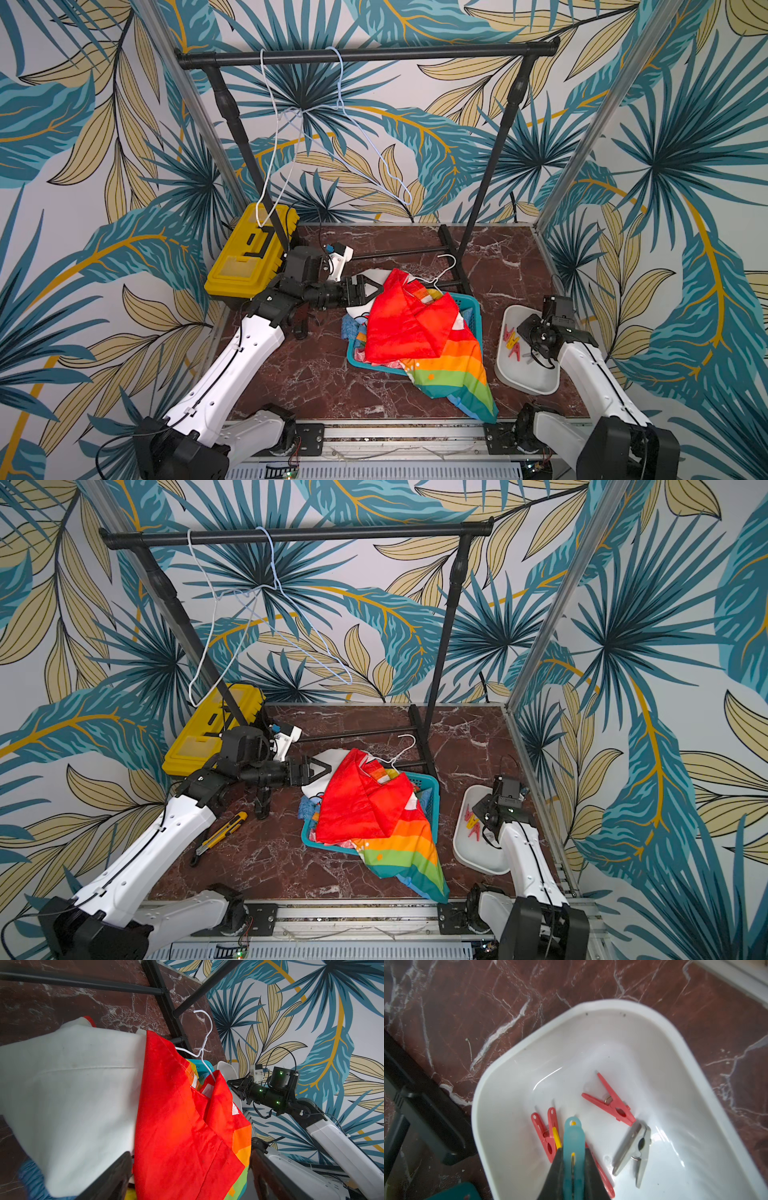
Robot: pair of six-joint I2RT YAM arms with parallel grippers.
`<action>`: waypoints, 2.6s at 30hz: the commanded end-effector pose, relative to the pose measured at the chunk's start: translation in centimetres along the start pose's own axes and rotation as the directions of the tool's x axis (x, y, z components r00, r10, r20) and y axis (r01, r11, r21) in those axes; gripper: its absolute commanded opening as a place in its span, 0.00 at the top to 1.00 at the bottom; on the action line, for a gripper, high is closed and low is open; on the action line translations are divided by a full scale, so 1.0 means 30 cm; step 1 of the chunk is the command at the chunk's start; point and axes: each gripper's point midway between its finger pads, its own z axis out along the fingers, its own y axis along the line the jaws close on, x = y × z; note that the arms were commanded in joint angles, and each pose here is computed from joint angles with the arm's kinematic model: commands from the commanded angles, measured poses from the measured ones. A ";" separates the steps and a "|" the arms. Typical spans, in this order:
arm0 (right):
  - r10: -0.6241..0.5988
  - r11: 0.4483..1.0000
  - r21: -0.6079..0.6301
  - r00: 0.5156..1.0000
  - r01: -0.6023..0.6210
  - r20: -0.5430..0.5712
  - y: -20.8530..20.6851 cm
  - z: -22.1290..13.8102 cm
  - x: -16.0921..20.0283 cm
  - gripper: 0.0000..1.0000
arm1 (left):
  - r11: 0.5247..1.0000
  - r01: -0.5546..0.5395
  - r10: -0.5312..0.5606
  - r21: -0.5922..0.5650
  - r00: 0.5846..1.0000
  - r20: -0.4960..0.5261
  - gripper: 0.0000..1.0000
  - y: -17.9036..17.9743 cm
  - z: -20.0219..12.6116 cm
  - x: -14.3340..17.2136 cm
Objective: Remove the clothespins securing jackets to the hanger
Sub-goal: Place the clothespin in the storage box, then remove the jacket from the hanger.
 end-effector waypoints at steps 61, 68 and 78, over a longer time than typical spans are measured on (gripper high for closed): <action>-0.572 0.627 -0.560 0.808 0.542 0.141 1.030 -0.477 0.318 1.00 | 0.964 -0.196 0.205 -0.179 0.978 0.030 0.09 0.035 0.054 -0.037; -0.650 0.509 -0.486 0.687 0.710 0.323 1.010 -0.662 0.332 1.00 | 0.928 -0.300 0.307 -0.221 0.952 0.002 0.07 -0.027 0.053 -0.082; -0.655 0.421 -0.428 0.594 0.800 0.467 0.989 -0.823 0.305 1.00 | 0.817 -0.484 0.454 -0.315 0.875 -0.166 0.15 -0.063 0.124 0.019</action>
